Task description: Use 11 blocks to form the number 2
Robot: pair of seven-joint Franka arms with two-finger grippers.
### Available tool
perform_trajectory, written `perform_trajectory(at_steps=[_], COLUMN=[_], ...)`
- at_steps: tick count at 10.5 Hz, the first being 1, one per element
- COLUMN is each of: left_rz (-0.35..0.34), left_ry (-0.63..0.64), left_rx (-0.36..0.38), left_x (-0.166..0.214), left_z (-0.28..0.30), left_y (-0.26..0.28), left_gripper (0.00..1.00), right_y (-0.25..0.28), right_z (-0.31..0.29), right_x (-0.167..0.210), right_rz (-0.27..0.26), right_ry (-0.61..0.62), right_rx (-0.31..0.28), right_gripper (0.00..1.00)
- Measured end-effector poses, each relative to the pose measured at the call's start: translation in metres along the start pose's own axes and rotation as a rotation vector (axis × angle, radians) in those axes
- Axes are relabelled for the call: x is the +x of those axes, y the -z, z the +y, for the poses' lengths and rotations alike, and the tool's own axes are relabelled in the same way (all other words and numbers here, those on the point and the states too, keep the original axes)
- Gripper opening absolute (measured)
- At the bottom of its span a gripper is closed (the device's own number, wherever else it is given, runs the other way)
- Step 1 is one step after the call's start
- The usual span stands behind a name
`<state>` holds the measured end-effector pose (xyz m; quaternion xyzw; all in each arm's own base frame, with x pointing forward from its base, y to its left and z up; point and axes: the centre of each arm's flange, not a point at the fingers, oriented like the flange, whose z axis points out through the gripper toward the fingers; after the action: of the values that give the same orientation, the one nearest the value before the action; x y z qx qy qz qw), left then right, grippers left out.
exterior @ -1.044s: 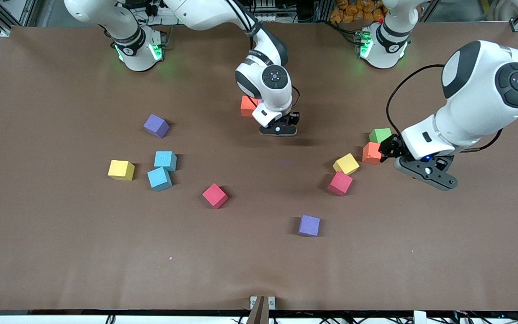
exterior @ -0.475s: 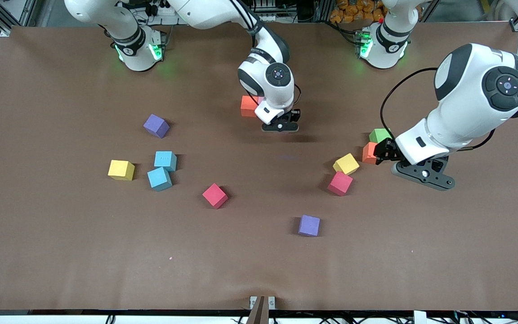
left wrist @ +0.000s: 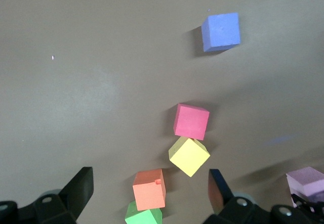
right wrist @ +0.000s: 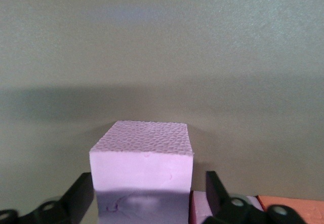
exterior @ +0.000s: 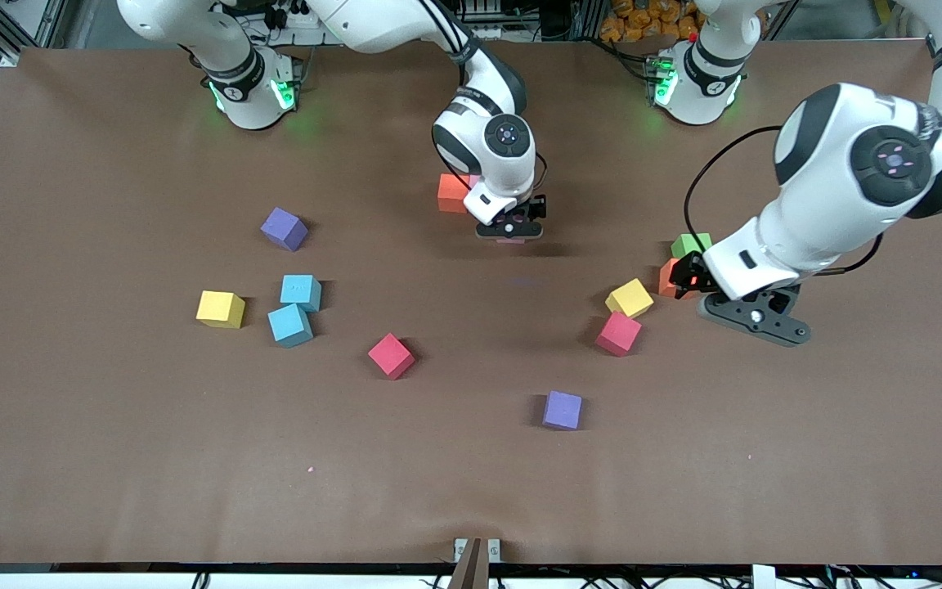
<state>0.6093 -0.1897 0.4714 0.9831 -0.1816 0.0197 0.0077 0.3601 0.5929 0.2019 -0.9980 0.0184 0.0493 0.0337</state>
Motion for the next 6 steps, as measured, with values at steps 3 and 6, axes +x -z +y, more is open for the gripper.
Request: perform_trajectory(at_steps=[3, 6], left_rz=[-0.004, -0.010], left_ry=[0.018, -0.020], left_rx=[-0.008, -0.019], left_x=[0.008, 0.015], left_z=[0.022, 0.051], left_y=[-0.009, -0.013], left_gripper=[1.00, 1.00], right_y=[0.032, 0.080], right_z=[0.002, 0.025], right_x=[0.020, 0.058], right_rz=[0.035, 0.082], right_ry=[-0.025, -0.067], right_rx=[0.027, 0.029], right_gripper=[1.00, 1.00])
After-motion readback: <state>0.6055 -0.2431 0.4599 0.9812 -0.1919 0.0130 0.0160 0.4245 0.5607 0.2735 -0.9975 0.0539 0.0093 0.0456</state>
